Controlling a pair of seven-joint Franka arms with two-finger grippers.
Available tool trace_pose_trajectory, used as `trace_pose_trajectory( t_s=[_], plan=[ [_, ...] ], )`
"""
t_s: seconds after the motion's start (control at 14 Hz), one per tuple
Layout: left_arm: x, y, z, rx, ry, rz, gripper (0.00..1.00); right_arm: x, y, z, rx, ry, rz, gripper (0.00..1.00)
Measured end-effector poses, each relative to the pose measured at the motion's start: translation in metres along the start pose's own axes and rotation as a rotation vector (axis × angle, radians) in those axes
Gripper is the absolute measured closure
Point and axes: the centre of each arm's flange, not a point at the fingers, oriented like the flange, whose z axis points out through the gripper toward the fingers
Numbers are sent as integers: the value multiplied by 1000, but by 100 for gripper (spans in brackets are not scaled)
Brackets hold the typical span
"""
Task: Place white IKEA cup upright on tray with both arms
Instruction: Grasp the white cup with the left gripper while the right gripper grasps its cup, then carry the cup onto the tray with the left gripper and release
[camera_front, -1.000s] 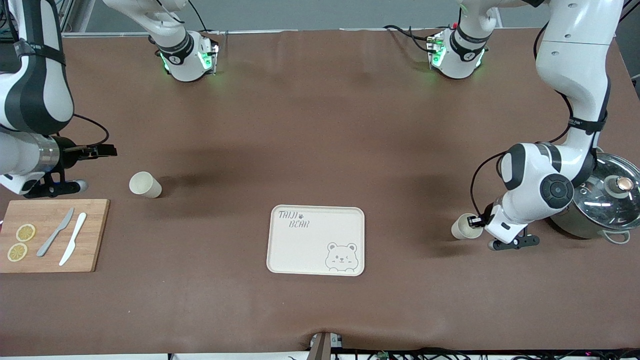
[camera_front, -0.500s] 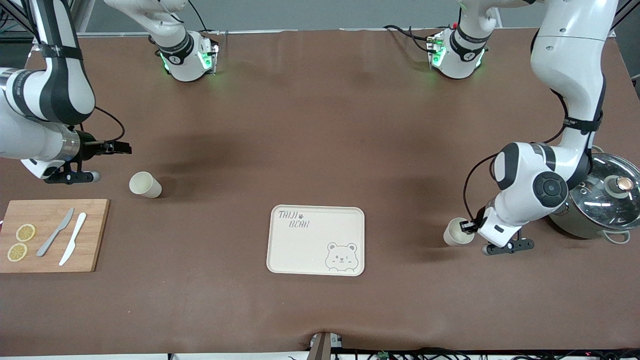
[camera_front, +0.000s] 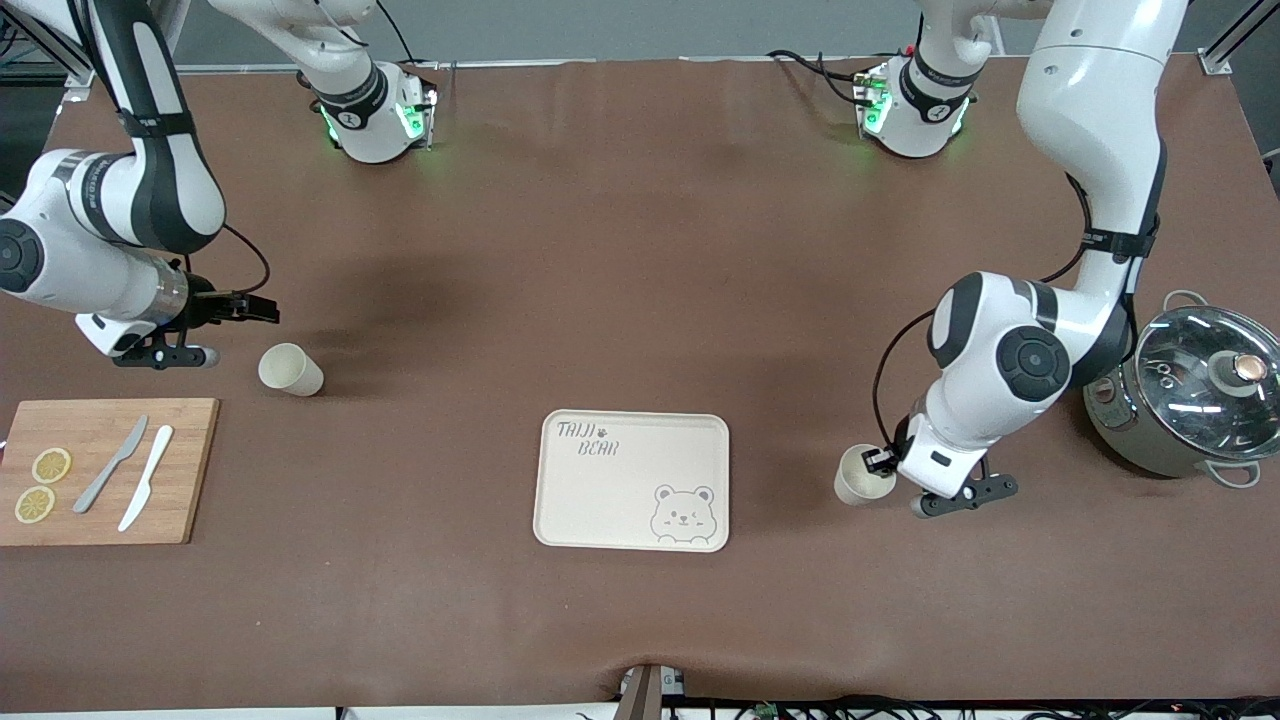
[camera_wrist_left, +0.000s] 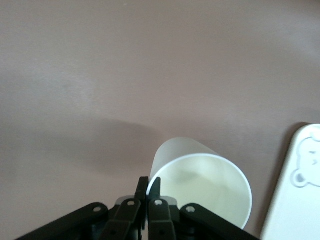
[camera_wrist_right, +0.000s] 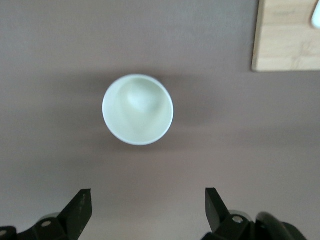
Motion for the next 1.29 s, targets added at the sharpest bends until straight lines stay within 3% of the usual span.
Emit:
trace_pose_trajectory(
  t_s=[0.14,0.29,0.36,0.5,0.64,0.71,0.86,0.93,1.07,1.14,1.29],
  plan=[
    [-6,26,-2,-14,8,-10,97,5,2,4,-5,34,4,5],
    [-20,60,4,-25,5,-22,97,10,7,19,-7,45,14,20],
    [-29,79,10,-30,2,-33,97,13,9,27,-7,46,17,21],
    [-42,113,21,-43,-2,-64,97,18,12,42,-10,53,19,38],
    [-51,135,34,-49,-6,-79,97,22,13,53,-12,59,21,42],
    [-56,144,41,-50,-10,-87,97,24,14,57,-13,64,22,43],
    [-62,156,52,-51,-16,-115,97,28,15,64,-15,75,24,58],
    [-64,160,56,-51,-19,-127,97,29,16,67,-16,80,24,59],
    [-72,167,64,-46,-28,-137,97,31,16,71,-18,87,24,78],
    [-76,169,68,-42,-33,-139,97,31,17,73,-18,87,25,78],
    [-84,175,73,-38,-41,-145,97,32,18,76,-17,84,28,91]
  ],
)
